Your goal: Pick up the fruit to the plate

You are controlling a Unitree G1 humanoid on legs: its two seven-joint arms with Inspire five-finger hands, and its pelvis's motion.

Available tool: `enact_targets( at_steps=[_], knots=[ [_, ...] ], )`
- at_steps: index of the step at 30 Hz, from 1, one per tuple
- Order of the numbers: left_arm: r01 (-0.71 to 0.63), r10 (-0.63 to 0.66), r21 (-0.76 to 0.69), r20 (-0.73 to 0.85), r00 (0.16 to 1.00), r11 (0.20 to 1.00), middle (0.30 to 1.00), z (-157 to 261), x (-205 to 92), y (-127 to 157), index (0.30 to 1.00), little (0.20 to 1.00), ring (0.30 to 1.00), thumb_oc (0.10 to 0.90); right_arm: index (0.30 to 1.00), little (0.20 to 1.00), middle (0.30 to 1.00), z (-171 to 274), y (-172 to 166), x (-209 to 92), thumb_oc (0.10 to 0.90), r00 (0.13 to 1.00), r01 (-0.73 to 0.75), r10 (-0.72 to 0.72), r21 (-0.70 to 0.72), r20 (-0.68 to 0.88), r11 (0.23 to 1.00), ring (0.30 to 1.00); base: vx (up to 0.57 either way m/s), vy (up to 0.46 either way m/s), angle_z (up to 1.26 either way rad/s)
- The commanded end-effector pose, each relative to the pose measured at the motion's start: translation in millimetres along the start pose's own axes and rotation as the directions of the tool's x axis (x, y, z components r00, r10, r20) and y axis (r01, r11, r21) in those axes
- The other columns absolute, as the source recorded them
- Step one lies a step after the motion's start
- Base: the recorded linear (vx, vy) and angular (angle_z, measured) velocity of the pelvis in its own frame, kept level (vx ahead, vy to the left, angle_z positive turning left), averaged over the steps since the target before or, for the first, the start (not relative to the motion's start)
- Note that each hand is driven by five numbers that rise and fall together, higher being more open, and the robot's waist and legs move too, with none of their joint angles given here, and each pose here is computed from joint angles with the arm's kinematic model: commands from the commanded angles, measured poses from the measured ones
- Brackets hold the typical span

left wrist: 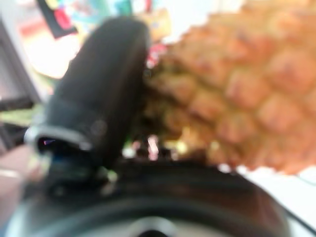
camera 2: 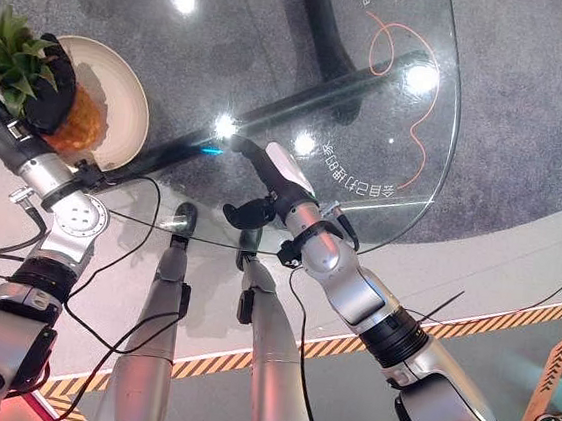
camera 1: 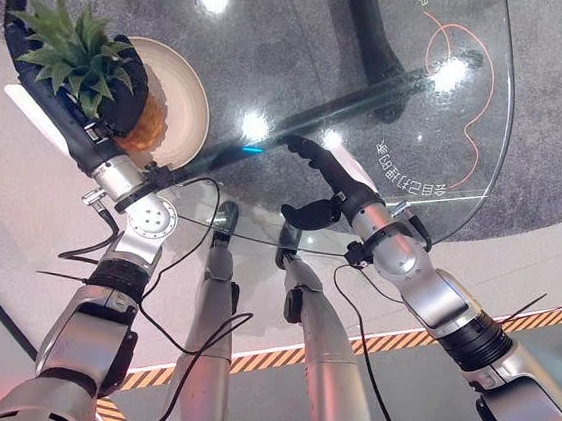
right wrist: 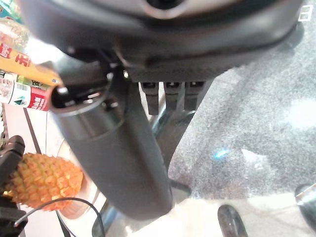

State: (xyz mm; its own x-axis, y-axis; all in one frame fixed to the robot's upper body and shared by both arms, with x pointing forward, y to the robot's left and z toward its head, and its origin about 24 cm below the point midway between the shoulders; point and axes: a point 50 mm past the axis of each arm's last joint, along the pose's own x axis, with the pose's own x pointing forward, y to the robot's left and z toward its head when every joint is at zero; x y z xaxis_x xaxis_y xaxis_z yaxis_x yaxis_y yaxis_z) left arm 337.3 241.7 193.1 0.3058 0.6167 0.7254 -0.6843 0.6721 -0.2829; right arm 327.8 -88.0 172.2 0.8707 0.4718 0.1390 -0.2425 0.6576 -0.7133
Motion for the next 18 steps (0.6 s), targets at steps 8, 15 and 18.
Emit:
enact_targets(
  at_steps=[8,15,18],
  knots=[
    [-0.001,0.019,-0.106,0.165,0.986,0.994,0.900,27.4,23.5,-1.7,0.900,0.900,0.900,0.800,0.900,0.900,0.900,27.0,-0.6,-2.8,0.800,0.988,0.027,-0.035,0.057,0.152,0.998,0.900,0.00,0.000,0.00],
    [-0.008,0.025,-0.107,0.157,0.987,0.994,0.900,26.6,23.3,-1.3,0.900,0.900,0.900,0.800,0.900,0.900,0.900,26.7,-0.6,-2.1,0.800,0.988,0.028,-0.036,0.056,0.152,0.998,0.900,0.00,0.000,0.00],
    [-0.005,0.021,-0.104,0.151,0.988,0.995,0.900,25.8,23.0,-1.2,0.900,0.900,0.900,0.800,0.900,0.900,0.900,25.8,-0.3,-1.9,0.800,0.988,0.027,-0.035,0.058,0.152,0.998,0.900,0.00,0.000,0.00]
  ],
)
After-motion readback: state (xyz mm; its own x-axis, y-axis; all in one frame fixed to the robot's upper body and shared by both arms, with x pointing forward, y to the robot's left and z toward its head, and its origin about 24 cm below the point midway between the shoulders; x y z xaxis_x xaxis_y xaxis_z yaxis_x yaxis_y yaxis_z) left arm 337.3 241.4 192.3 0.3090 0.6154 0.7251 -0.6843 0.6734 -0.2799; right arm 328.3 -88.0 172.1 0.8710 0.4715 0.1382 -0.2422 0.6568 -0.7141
